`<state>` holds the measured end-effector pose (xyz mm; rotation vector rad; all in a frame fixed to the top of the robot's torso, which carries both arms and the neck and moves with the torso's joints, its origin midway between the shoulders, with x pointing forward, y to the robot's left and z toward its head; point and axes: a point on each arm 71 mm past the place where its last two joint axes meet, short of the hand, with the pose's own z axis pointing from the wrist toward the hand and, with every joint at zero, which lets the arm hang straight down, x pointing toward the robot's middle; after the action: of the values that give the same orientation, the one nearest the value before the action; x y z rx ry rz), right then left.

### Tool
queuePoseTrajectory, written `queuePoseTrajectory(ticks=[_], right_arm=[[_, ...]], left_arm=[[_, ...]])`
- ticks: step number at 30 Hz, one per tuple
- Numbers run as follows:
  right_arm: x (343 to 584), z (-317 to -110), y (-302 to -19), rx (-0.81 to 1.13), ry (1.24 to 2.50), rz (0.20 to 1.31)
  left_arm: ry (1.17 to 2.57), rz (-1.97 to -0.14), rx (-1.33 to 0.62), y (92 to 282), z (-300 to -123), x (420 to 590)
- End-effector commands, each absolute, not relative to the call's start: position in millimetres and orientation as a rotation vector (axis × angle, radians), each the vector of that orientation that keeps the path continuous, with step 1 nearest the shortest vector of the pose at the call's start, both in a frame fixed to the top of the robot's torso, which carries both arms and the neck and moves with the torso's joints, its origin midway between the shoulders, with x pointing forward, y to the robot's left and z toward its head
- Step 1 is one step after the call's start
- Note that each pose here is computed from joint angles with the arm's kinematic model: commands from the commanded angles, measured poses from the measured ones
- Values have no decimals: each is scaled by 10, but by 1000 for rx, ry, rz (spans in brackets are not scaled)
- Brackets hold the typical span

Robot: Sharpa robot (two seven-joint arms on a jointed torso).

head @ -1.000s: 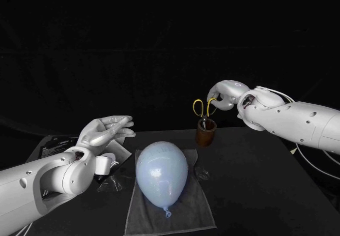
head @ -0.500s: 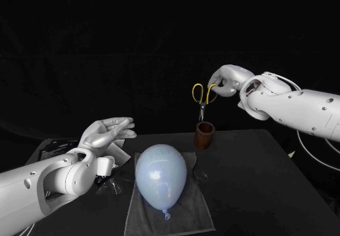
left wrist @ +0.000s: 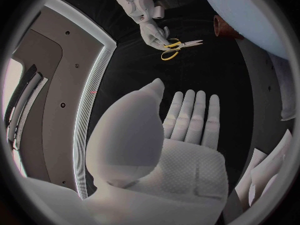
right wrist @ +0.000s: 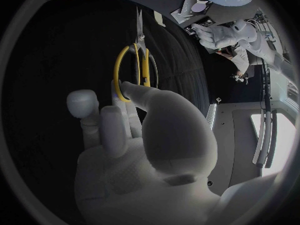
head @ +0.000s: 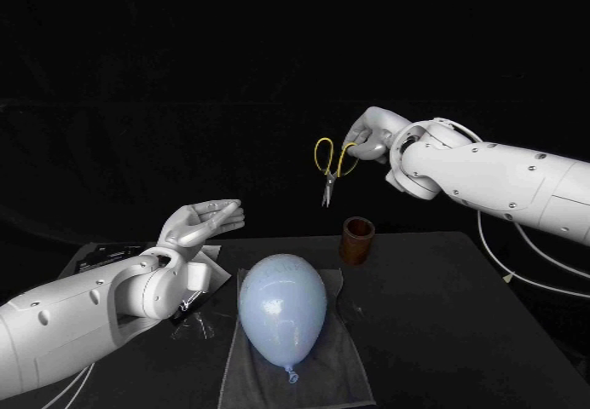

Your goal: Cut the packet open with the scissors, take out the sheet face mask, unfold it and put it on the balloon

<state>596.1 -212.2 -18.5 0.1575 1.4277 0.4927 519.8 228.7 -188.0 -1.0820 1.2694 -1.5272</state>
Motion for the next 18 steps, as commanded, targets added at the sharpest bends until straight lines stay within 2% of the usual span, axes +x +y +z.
queuePoseTrajectory(ticks=[1,8,18], right_arm=[[6010,-257,-2064,272,1433,499],[6063,-455,-1761,301,1443,534],[6066,-671,-1425,314,1467,589]], left_arm=[[1289,-1565,-1043,2204,-1855,5323],[1308,-1530,-1020,2008,-1846,5599],[1429,-1462,-1038,1693,-1889,5774]])
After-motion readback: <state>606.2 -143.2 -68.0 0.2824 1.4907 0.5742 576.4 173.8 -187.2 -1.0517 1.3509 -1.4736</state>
